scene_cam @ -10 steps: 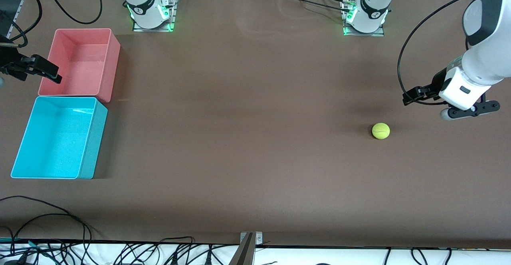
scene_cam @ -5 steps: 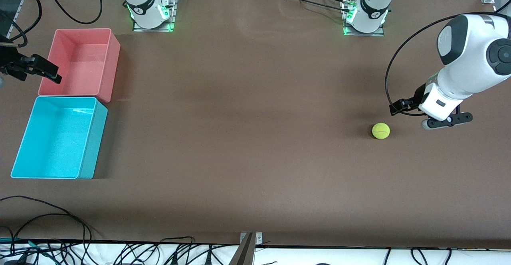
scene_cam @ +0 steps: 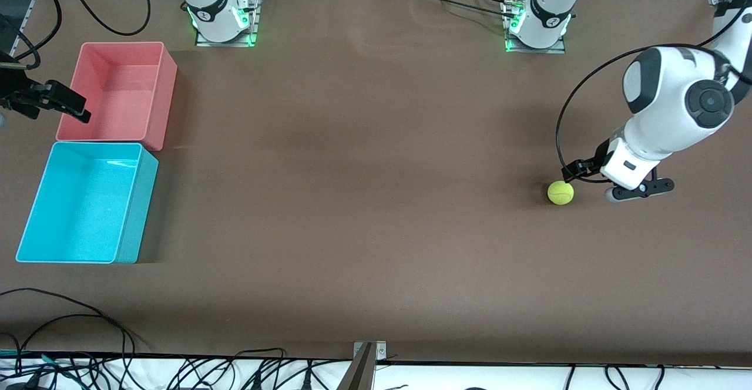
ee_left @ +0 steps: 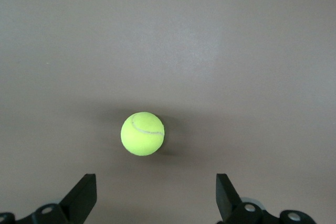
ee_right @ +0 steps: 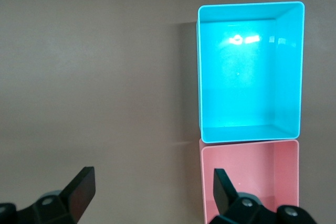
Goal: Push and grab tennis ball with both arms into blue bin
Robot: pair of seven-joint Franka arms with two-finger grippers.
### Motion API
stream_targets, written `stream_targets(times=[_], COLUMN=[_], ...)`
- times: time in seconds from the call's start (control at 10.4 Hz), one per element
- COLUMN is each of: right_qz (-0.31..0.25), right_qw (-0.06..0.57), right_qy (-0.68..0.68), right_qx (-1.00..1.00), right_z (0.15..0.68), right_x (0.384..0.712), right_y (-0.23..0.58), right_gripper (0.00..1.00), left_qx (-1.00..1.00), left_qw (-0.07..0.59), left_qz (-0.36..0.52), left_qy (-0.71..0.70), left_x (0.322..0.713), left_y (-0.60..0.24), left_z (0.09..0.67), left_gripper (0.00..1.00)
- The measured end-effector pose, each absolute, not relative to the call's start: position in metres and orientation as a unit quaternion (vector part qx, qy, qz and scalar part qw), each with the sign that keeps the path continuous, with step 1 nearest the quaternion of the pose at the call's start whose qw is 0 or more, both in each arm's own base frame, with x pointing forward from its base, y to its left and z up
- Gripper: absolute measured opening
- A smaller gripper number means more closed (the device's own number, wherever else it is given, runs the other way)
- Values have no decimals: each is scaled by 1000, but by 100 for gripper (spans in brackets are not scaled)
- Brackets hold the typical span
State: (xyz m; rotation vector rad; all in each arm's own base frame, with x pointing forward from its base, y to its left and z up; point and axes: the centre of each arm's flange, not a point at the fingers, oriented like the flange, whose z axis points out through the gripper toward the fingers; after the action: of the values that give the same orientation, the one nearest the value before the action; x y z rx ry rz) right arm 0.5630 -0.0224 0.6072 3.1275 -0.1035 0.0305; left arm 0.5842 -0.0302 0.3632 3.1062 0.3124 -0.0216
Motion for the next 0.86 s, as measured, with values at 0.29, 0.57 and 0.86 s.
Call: stream_targets(times=[0.29, 0.57, 0.86], right_qz=[10, 10, 10], right_qw=[6, 6, 6], right_qy=[-33, -33, -33], right_qx=[999, 999, 999], right_z=[607, 607, 607], right_x=[563, 563, 563], right_y=[-22, -22, -22], right_gripper=[100, 100, 100], left_qx=[995, 995, 994], left_qw=[12, 16, 19], left_qz=[1, 8, 11], left_qy=[100, 102, 108], left_x=[580, 584, 589], left_y=[-30, -29, -22], left_z=[334, 313, 282], left_gripper=[100, 100, 100])
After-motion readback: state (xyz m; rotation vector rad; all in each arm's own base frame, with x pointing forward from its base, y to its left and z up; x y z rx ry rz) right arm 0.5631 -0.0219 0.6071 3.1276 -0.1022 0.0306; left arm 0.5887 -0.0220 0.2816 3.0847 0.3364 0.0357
